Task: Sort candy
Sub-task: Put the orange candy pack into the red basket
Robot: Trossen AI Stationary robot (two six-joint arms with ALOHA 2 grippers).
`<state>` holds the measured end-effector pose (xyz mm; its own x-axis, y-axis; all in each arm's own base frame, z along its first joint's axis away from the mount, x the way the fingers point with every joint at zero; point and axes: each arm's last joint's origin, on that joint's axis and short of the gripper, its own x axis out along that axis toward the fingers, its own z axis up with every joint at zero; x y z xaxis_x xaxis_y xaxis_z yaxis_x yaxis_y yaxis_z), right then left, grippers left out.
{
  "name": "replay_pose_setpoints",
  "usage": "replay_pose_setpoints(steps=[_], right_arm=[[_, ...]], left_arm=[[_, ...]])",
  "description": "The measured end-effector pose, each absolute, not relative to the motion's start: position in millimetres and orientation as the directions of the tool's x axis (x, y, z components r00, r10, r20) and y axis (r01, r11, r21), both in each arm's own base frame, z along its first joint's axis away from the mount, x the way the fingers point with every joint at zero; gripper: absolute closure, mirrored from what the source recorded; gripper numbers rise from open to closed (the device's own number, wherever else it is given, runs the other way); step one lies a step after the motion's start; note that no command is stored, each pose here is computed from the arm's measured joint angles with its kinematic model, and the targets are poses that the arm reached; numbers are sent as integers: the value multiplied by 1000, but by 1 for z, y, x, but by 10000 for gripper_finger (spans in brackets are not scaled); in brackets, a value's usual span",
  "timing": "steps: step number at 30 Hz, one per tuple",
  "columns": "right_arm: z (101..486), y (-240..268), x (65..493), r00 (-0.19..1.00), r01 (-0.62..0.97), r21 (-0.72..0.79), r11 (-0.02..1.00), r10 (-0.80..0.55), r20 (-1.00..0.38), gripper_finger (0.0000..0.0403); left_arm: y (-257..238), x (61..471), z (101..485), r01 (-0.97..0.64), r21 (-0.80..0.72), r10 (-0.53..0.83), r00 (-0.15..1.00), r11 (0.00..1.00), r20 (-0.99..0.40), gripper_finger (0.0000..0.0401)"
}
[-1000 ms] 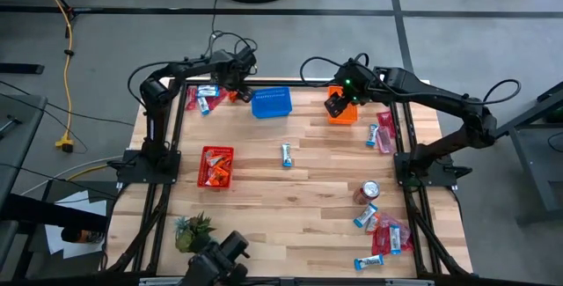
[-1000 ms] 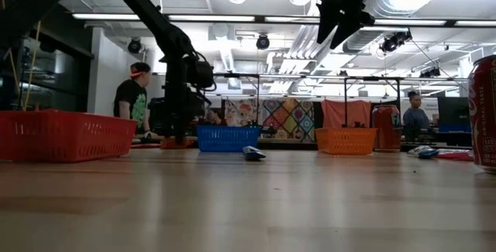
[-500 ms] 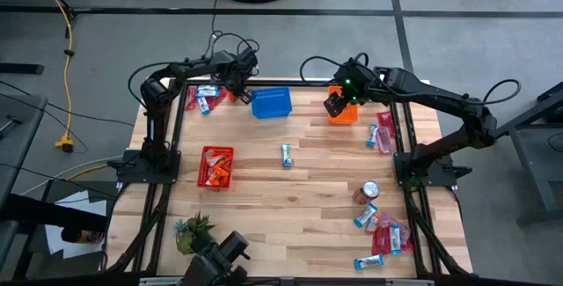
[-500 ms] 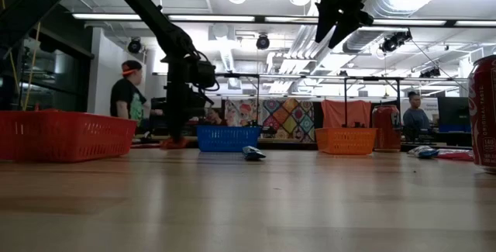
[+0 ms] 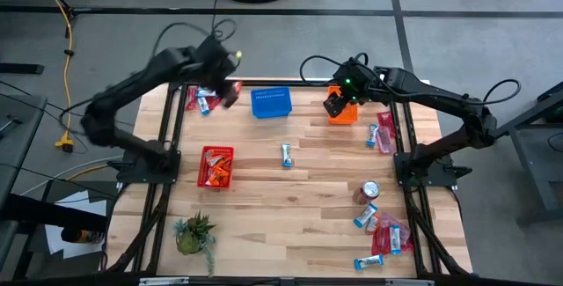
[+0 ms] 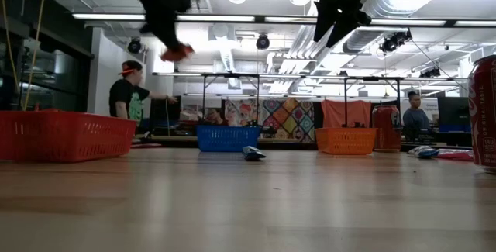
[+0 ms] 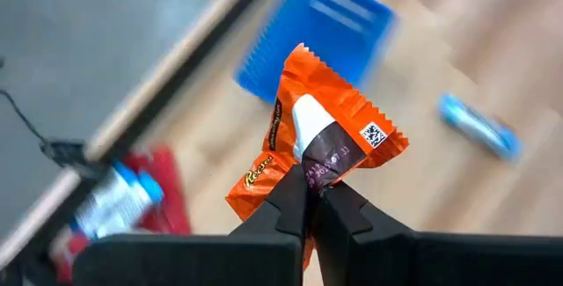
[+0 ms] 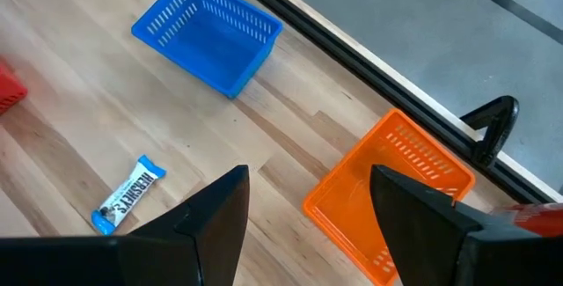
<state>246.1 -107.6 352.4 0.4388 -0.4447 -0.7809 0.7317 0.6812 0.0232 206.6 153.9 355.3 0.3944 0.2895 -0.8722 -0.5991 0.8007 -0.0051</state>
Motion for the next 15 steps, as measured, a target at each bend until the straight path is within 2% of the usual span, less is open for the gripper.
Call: replay_pose_setpoints(steps=[3,6,10,15], right_arm=[[352,-108,246,439,733,25,680,-444,-781,171],[352,-108,246,439,730,22,683,-444,-781,171],[352,-108,246,442,721,16,693,-442,-781,171],[353,-108,247,448,714,12,700,-444,-776,171]], left_arm=[[103,189,370,-597,-48,225,375,801,-899,401],[63,175,365,-658,-59,201,313,750,-928,401],[27,163,327,-772,-109,180,279,626,-943,401],[0,163,265,-856,-227,75,293,465,-953,401]])
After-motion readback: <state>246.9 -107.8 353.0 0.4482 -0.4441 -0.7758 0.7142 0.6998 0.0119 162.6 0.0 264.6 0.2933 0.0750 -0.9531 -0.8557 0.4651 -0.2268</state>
